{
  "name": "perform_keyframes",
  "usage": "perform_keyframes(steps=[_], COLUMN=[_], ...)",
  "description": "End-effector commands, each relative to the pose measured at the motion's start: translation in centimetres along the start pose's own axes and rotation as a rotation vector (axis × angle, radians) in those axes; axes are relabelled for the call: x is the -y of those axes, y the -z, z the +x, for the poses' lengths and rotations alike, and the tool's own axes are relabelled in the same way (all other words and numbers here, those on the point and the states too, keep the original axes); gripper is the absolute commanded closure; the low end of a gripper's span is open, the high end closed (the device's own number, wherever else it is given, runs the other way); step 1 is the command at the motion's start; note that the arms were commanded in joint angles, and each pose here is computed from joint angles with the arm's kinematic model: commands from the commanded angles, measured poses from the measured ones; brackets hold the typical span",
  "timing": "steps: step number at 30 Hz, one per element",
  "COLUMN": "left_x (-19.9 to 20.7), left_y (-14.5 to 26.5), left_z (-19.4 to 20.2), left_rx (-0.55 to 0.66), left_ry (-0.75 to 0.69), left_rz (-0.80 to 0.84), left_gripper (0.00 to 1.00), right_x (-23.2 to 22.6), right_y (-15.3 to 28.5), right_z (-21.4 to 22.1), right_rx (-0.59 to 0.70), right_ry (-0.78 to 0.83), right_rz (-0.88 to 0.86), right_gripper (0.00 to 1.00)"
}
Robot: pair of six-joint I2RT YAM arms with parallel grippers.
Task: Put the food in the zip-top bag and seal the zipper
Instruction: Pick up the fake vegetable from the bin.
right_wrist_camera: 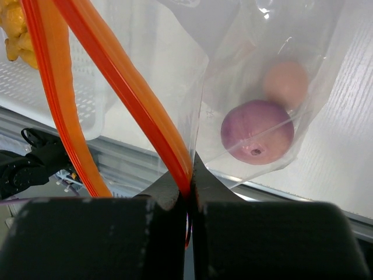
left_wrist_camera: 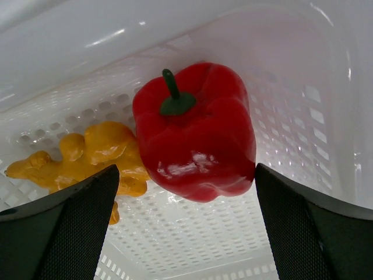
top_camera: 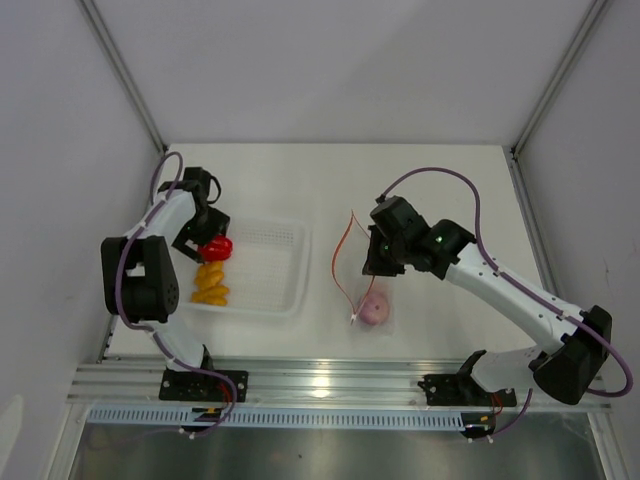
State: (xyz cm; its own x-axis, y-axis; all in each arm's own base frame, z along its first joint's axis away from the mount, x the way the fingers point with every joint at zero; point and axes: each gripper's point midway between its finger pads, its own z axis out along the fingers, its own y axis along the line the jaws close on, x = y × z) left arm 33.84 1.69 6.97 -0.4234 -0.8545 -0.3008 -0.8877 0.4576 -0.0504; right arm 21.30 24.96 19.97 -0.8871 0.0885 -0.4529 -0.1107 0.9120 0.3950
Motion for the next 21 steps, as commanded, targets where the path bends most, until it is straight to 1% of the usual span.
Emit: perform_keyframes(steps=[1,7,10,14,16,17,19,20,21], left_x=[0.0,-0.7,-0.4,-0.4,-0.3,-0.2,0.0,0.2,0.5], left_y=[0.5,0.0,-0.3,-0.9,-1.3,-1.4,-1.6,-1.5,-1.1], left_z=[-1.9,-2.0,-2.1,-1.4,-1.0,-0.8,-0.3,-0.1,-0.1], left_rx=[0.054,0.062,0.069,0.046,0.032,0.025,0.017,0.016,0.021], left_ry=[0.083,0.091,0.085,0.075,0.067,0.063,0.055,0.050,0.045], left_rz=[-0.034,-0.092,-0.078,-0.068,-0.056,-0.051,-0.023,-0.003,0.022], left_gripper=[0.00,0.00,0.02,0.11,0.13,0.18,0.23,0.31,0.35], right_x=[-0.2,0.1,0.2,0.4,0.4,0.4,0.6,0.7,0.9], right_y=[0.0,0.4,0.4,0.5,0.7,0.6,0.7,0.7,0.6], right_z=[-0.5,-1.0,-1.0,-0.7,-0.8,-0.7,-0.7,-0.7,-0.7], right_rx=[0.017,0.027,0.026,0.026,0.027,0.025,0.029,0.029,0.027], right_ry=[0.009,0.008,0.004,-0.008,-0.011,-0.011,-0.016,-0.019,-0.021], right_rz=[-0.021,-0.016,-0.013,-0.013,-0.009,-0.009,-0.003,0.001,0.008], right_gripper=[1.00,1.00,1.00,1.00,1.00,1.00,1.00,1.00,1.00])
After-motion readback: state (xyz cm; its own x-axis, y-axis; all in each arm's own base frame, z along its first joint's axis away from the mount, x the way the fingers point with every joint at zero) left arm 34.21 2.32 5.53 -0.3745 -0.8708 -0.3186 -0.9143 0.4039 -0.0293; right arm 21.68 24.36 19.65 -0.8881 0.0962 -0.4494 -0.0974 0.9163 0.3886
